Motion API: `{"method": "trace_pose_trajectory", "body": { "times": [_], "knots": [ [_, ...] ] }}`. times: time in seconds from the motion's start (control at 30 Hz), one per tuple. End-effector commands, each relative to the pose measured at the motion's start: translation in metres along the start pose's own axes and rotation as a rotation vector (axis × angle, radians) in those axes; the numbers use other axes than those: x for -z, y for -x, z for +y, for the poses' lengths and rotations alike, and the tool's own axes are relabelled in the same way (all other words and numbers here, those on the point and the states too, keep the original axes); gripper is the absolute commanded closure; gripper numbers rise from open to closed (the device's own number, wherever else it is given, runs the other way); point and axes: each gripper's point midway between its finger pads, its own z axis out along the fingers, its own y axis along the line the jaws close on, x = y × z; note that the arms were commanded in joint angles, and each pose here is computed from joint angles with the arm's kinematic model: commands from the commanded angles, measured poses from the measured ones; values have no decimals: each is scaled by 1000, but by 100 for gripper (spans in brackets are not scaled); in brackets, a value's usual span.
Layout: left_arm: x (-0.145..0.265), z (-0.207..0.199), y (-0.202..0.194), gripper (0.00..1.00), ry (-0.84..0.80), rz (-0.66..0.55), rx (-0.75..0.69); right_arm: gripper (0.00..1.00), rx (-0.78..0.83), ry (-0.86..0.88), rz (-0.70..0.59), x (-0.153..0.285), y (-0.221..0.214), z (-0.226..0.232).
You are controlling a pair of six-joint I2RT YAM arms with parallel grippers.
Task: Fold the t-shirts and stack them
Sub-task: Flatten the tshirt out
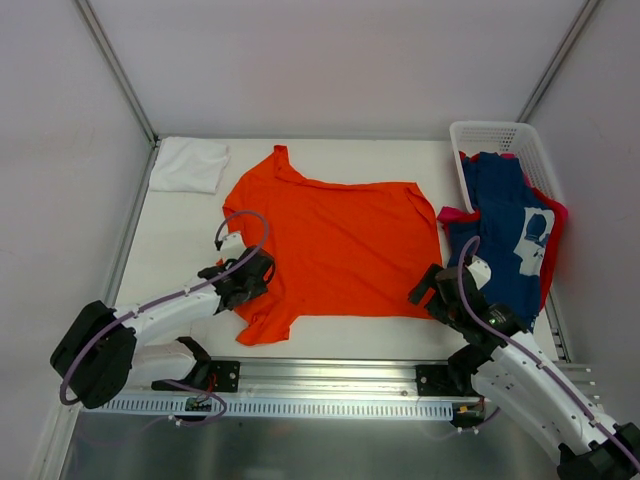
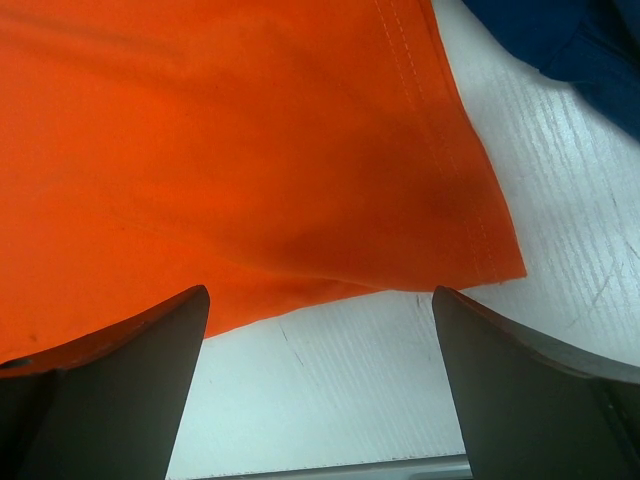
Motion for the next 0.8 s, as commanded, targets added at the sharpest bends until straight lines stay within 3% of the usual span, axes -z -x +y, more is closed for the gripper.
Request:
{"method": "trace_pose_trajectory", "body": {
  "times": [0.0,0.07,0.17,0.2,0.23,0.4,0.5,0.6,0.77],
  "knots": [
    [1,35,-15,57,131,52,18,0,6,10,-33,0,8,5],
    [2,49,-20,48,166,53,31,0,10,7,-38,0,10,5],
    [6,65,-31,23,193,77,109,0,20,-1,-37,1,10,3],
    [7,70,-34,5,201,86,129,0,20,-4,-38,1,10,3],
    [8,75,-36,1,195,85,159,1,21,-13,-35,2,9,0],
    [12,101,-39,1,216,92,347,1,19,-2,-52,7,11,-2],
    [17,97,-22,1,123,-9,435,0,18,11,-59,9,12,-2],
    [26,88,7,1,31,-131,458,1,17,10,-57,7,11,-2],
    [47,72,56,1,-28,-260,340,0,15,34,-27,-2,4,5]
  ]
}}
